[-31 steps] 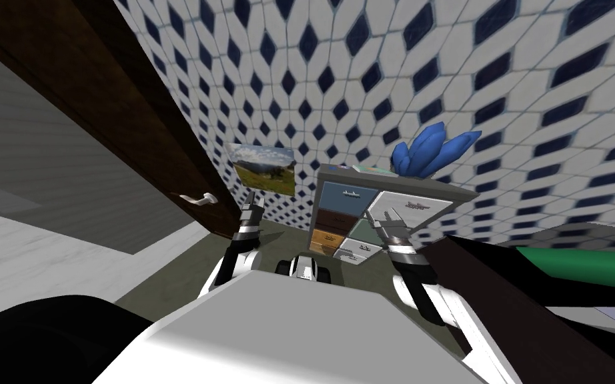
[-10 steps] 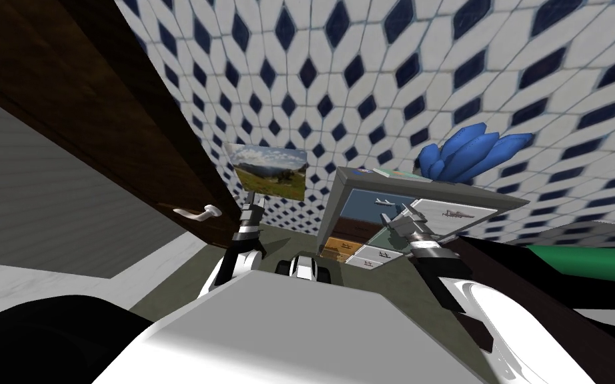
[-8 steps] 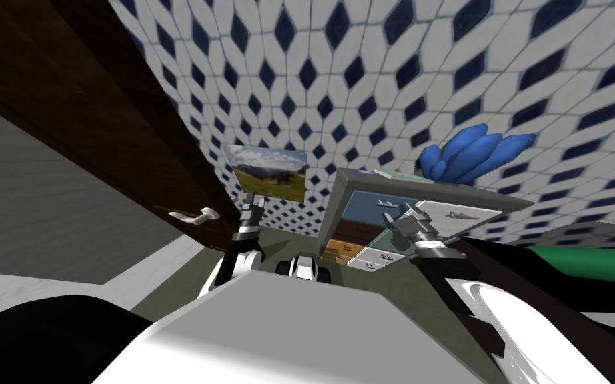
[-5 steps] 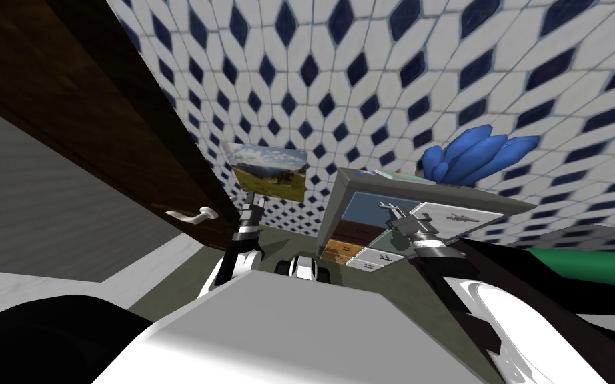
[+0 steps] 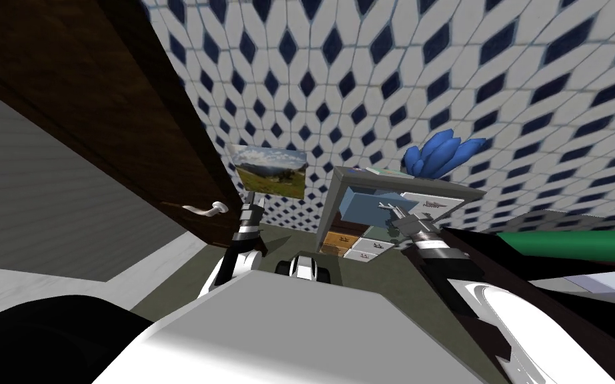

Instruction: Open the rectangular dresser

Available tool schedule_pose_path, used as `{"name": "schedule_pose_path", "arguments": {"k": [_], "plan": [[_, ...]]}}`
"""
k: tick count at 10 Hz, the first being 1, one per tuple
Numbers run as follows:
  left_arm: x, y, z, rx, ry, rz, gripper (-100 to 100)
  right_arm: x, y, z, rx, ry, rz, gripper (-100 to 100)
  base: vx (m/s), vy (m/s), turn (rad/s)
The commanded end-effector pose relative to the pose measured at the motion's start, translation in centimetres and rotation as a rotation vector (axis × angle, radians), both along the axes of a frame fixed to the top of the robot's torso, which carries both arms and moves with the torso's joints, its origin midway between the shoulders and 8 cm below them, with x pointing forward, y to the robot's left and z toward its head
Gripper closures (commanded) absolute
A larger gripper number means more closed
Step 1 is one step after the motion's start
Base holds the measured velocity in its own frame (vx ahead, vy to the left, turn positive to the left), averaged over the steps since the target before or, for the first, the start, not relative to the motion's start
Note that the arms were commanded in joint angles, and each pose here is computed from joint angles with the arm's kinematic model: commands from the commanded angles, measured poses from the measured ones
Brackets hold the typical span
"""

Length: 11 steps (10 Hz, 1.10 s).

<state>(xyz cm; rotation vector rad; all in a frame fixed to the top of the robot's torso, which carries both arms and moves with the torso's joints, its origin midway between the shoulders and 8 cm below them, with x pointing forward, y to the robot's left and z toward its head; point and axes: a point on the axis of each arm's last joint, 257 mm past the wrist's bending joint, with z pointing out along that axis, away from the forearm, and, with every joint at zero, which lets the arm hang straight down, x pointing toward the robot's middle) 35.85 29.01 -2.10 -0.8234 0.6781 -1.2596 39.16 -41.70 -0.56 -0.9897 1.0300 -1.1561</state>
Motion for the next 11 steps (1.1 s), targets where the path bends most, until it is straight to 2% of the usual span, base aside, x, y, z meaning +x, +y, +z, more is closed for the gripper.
{"name": "schedule_pose_path", "arguments": {"k": [1,2,3,11], "plan": [[0.0,0.0,0.0,0.000,0.000,0.000,0,-0.2,0.5,-0.3,0.002,0.011,0.015,100,-0.175,-0.007,-0.062],[0.0,0.0,0.0,0.000,0.000,0.000,0,-0.2,0.7,-0.4,0.003,0.015,0.021,100,-0.184,0.008,-0.034],[0.0,0.0,0.0,0.000,0.000,0.000,0,-0.5,0.3,1.3,-0.003,0.002,0.027,-100,-0.053,0.026,-0.110],[0.0,0.0,0.0,0.000,0.000,0.000,0,-1.4,0.4,5.9,-0.009,0.003,0.089,-100,0.056,0.037,-0.076]]}}
